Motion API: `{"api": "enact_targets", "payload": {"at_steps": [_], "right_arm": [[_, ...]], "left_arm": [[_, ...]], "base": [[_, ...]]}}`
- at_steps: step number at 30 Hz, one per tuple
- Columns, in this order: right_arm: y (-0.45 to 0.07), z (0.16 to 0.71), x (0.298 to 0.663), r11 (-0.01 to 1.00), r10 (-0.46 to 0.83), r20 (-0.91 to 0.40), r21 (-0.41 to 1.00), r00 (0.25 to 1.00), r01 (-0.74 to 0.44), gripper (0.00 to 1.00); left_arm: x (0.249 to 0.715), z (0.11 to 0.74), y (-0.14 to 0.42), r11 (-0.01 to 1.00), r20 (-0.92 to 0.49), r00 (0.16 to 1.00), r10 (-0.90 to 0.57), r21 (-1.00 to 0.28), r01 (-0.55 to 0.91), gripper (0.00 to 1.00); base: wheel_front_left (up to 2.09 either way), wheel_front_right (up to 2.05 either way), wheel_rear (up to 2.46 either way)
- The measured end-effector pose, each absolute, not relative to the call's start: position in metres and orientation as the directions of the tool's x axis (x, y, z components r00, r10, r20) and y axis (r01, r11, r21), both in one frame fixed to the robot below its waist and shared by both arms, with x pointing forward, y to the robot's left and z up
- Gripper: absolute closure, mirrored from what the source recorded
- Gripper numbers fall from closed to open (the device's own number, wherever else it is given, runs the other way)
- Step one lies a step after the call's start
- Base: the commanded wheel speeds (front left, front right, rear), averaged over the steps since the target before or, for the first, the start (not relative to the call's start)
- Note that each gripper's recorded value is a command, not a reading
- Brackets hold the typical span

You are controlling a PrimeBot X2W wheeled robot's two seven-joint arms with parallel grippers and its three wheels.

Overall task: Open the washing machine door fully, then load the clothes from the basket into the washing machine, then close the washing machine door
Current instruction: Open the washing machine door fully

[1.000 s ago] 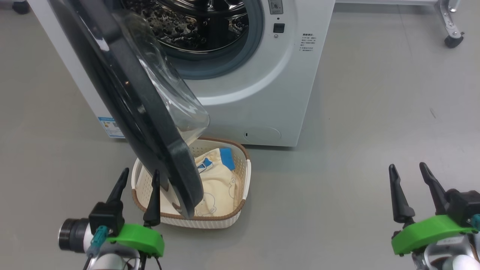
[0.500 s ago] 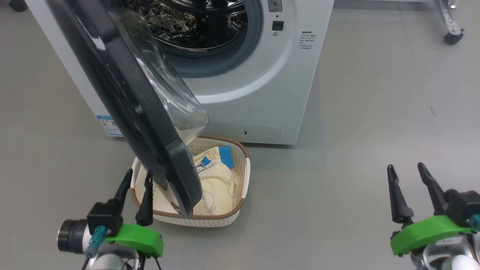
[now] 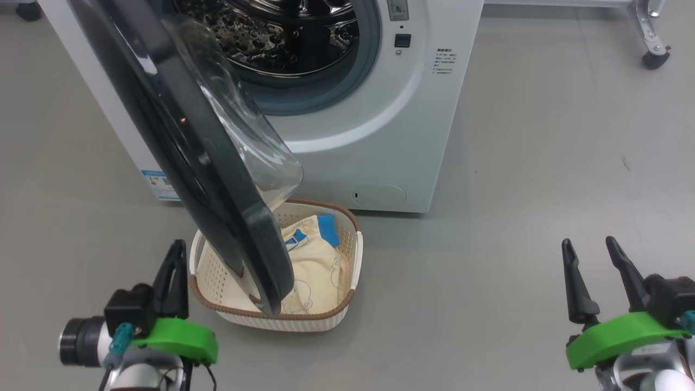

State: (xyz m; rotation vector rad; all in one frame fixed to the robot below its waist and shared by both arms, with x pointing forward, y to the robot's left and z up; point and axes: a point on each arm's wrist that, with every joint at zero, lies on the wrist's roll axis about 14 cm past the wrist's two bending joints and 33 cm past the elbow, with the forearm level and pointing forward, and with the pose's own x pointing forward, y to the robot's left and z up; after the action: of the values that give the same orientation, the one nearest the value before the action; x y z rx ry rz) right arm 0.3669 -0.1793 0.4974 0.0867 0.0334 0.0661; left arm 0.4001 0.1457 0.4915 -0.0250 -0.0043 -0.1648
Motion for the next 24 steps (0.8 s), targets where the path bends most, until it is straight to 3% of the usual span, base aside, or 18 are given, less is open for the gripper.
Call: {"api": "enact_targets", "payload": {"at_steps": [5, 12, 19, 24], "right_arm": [[-0.179, 0.500, 0.366, 0.994, 0.068, -0.022, 0.087, 0.997, -0.066, 0.00], [-0.179, 0.505, 0.366, 0.994, 0.068, -0.008, 0.085, 0.998, -0.067, 0.00], [-0.182, 0.507, 0.364, 0.994, 0.058, -0.003, 0.089, 0.998, -0.057, 0.00], [-0.185, 0.505, 0.362, 0.995, 0.049, -0.012, 0.093, 0.999, -0.048, 0.00]], "left_arm": [[0.406, 0.516, 0.175, 0.996, 0.074, 0.994, -0.083, 0.024, 0.082, 1.00], [0.423, 0.643, 0.195, 0.994, 0.404, 0.914, -0.042, 0.110, -0.003, 1.00], [0.400, 0.730, 0.137, 0.978, 0.598, 0.775, -0.205, 0.163, 0.133, 1.00], [0.378, 0.756, 0.076, 0.930, 0.627, 0.692, -0.358, 0.174, 0.324, 1.00]], "base": [[0.00, 0.00, 0.00], [0.00, 0.00, 0.00], [0.00, 0.00, 0.00], [0.00, 0.00, 0.00]]}}
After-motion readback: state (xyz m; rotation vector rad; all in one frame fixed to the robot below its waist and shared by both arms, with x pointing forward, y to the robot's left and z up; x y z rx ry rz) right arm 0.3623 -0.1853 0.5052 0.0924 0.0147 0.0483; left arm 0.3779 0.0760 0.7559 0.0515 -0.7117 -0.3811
